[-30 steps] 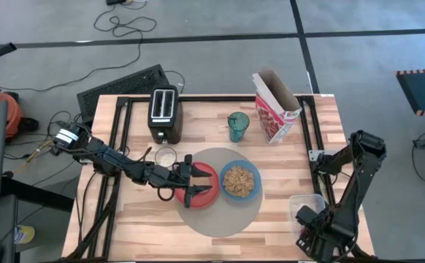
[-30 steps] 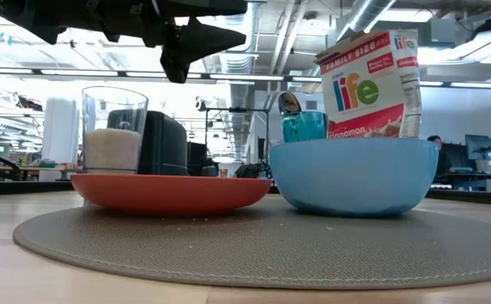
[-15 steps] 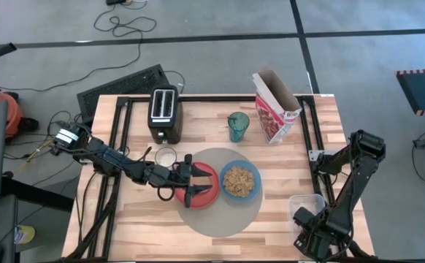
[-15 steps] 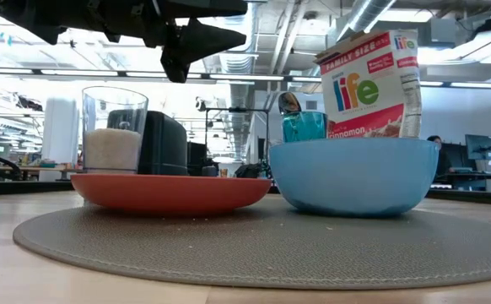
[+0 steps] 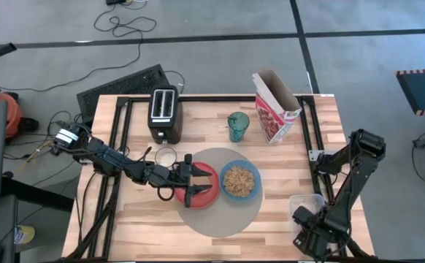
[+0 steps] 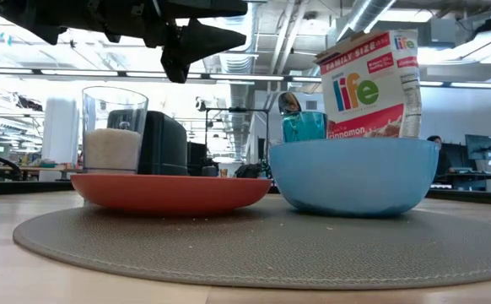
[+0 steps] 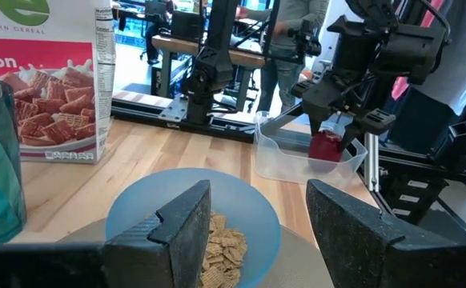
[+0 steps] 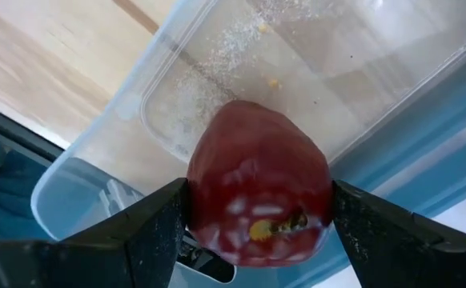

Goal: Arrange a breakfast setting
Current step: Put the apple on the top center of the placemat

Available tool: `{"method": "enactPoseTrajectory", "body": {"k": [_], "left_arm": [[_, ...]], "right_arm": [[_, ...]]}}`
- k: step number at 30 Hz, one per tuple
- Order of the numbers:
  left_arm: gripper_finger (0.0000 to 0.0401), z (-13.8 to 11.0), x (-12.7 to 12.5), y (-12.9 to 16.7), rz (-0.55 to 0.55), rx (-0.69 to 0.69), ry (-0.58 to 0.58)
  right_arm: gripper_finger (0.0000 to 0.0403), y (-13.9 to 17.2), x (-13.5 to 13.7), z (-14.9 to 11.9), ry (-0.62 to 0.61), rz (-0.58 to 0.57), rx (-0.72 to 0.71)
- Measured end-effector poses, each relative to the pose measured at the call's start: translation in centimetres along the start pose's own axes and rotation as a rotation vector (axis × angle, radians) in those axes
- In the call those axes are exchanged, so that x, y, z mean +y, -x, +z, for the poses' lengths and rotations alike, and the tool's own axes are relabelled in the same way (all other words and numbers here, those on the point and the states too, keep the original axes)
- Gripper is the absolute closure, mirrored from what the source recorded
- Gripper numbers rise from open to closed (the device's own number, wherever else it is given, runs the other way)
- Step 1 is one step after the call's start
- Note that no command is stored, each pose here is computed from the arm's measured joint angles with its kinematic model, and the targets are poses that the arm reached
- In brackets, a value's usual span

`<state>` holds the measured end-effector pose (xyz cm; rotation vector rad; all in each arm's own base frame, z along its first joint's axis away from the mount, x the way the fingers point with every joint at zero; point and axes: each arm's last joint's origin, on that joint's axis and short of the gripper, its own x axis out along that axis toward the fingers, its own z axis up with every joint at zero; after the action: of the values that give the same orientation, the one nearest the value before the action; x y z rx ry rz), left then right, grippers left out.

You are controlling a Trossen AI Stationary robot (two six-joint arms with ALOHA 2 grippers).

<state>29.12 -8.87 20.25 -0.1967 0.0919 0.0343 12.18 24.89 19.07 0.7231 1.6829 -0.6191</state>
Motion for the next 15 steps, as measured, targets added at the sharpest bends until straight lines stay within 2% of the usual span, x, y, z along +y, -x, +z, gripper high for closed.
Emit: {"method": "enactPoseTrajectory", "body": {"k": [4,9,15], "left_arm": [[0.0207,0.0,0.0,0.0,0.0,0.0,0.0],[0.0207,0.0,0.0,0.0,0.0,0.0,0.0],[0.0207,0.0,-0.01,0.0,-0.001,0.0,-0.001]], "right_arm": [[0.0074,-0.09,0.06,0.47,-0.02,-0.016,0.019],[0.0064,-0.21,-0.06,0.51,0.01,-0.03,0.016],[0.0096,-0.2,-0.09,0.48,0.036,-0.036,0.027]]}}
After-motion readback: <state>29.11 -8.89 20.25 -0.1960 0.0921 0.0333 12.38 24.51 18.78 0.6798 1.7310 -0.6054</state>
